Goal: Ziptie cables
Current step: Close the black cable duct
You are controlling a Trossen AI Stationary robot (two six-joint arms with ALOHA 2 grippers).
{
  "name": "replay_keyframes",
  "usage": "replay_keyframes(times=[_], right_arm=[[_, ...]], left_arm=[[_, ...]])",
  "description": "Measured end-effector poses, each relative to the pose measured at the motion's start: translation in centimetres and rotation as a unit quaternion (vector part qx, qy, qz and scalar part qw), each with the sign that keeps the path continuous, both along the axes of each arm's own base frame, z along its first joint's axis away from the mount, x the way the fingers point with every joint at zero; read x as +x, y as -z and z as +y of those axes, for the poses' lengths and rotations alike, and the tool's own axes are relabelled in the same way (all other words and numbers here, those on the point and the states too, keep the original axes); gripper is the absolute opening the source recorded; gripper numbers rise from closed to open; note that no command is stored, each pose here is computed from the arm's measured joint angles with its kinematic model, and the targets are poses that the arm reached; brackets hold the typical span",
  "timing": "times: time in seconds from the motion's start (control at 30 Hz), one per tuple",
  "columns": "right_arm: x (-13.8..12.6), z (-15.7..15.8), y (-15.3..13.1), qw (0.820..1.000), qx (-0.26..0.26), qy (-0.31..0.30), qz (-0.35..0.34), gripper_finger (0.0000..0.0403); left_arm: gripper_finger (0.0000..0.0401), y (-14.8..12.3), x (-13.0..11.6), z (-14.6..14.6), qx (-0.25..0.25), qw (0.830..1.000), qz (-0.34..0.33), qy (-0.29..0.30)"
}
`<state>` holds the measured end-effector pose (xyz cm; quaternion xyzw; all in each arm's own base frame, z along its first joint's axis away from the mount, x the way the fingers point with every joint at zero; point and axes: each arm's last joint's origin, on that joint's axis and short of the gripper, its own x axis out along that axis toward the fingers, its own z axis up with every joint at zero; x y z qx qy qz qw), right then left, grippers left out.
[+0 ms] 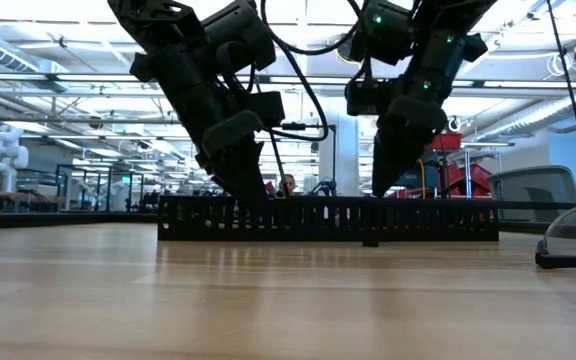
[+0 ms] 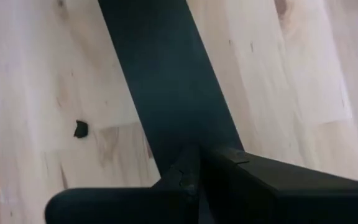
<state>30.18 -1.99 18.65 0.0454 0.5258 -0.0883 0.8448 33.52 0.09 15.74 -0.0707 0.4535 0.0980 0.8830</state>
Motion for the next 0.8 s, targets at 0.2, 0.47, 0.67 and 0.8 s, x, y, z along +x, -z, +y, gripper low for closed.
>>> replay_keyframes(times=[0.2,0.47,0.67,0.8], right_arm=[[1.3,-0.1,1.7,1.0,-0.004,-0.004,-0.002,0.0],[3.3,-0.1,3.4,0.999,0.011,-0.005,-0.048,0.0],[3.7,-0.1,3.5,0.997,0.012,-0.005,-0.07,0.0],[4.1,-0.1,3.9,0.997,0.016,0.002,-0.079,0.0]], left_arm=[[0.0221,0.0,0.0,0.0,0.0,1.0,0.001,0.0],[0.0221,0.0,0.0,0.0,-0.001,1.0,0.001,-0.002],[0.0221,0.0,0.0,0.0,-0.001,1.0,0.0,-0.002],[0.0221,0.0,0.0,0.0,-0.001,1.0,0.0,-0.002]])
